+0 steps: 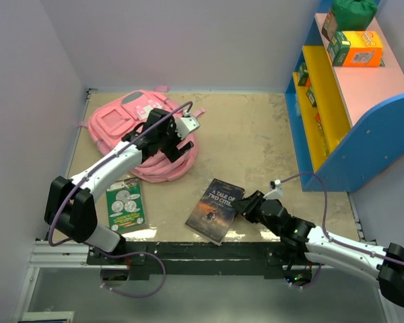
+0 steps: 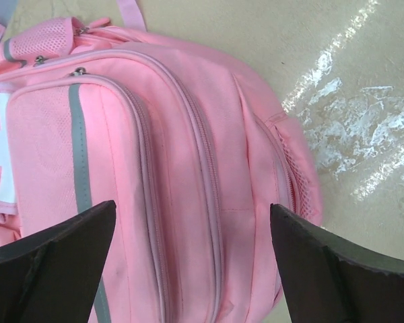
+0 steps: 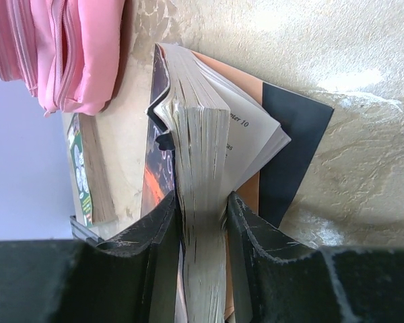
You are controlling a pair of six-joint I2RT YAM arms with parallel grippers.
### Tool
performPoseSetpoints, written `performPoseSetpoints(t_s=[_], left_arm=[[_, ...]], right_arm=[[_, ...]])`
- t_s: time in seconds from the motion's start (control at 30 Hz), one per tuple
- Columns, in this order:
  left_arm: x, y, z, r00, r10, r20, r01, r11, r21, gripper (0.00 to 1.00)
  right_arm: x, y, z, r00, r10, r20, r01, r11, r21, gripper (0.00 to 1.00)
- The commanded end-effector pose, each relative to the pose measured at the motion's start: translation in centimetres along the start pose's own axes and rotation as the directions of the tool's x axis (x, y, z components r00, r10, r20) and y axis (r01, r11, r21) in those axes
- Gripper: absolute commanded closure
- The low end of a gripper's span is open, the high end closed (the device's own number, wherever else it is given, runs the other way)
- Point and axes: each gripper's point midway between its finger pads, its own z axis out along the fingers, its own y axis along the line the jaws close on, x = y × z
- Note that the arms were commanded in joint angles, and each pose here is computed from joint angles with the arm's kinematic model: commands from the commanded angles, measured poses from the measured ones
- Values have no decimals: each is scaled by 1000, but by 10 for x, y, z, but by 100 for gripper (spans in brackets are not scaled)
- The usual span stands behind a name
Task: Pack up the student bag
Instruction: Pick up the book from the center of the board.
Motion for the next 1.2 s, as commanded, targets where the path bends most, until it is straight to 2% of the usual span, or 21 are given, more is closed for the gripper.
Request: performPoseSetpoints(t_s=[0.0, 0.07, 0.2, 0.4, 0.63, 0.77, 0.83, 0.93, 0.97, 1.0, 1.03, 1.1, 1.13, 1.17], left_arm=[[-33, 25, -29, 996, -6, 87, 12, 998, -64, 0], [-31, 28, -30, 996, 16, 86, -9, 996, -83, 0], [0, 37, -18, 1000, 22, -1, -22, 987, -159, 0], [7, 65, -10, 1000, -8, -6, 6, 961, -275, 0], [34, 73, 21, 997, -34, -70, 15, 967, -254, 0], [37, 56, 32, 998, -7, -56, -2, 989, -146, 1], [37, 54, 32, 999, 4, -50, -11, 991, -135, 8], [32, 52, 27, 999, -9, -46, 4, 994, -114, 35], [25, 55, 24, 999, -18, -32, 14, 993, -115, 50], [21, 56, 19, 1000, -20, -24, 17, 993, -118, 56], [19, 57, 15, 999, -24, -23, 22, 993, -120, 69], [10, 62, 7, 1000, -21, -6, 20, 991, -131, 80], [12, 61, 5, 999, -22, -25, 19, 993, -117, 94], [5, 64, 1, 1000, -23, -17, 21, 992, -122, 100]], right_arm=[[-15, 31, -2, 995, 77, 56, -71, 991, -112, 100], [-16, 31, -3, 995, 83, 58, -76, 990, -118, 100], [-15, 31, -3, 995, 83, 53, -76, 990, -121, 100], [-13, 38, -3, 996, 83, 42, -76, 986, -147, 100], [-19, 70, -7, 998, 45, 43, -33, 971, -238, 100], [-22, 88, -12, 998, 43, 44, -28, 955, -294, 100], [-25, 95, -15, 998, 40, 47, -24, 949, -313, 100], [-28, 102, -17, 998, 45, 51, -25, 943, -331, 100], [-30, 104, -18, 997, 50, 53, -30, 943, -332, 100], [-31, 105, -18, 997, 54, 55, -32, 942, -334, 100], [-32, 108, -18, 997, 57, 55, -35, 938, -346, 100], [-38, 115, -19, 995, 69, 69, -40, 930, -365, 100], [-40, 117, -19, 995, 72, 73, -40, 928, -371, 100], [-41, 121, -19, 995, 71, 65, -41, 923, -383, 100]])
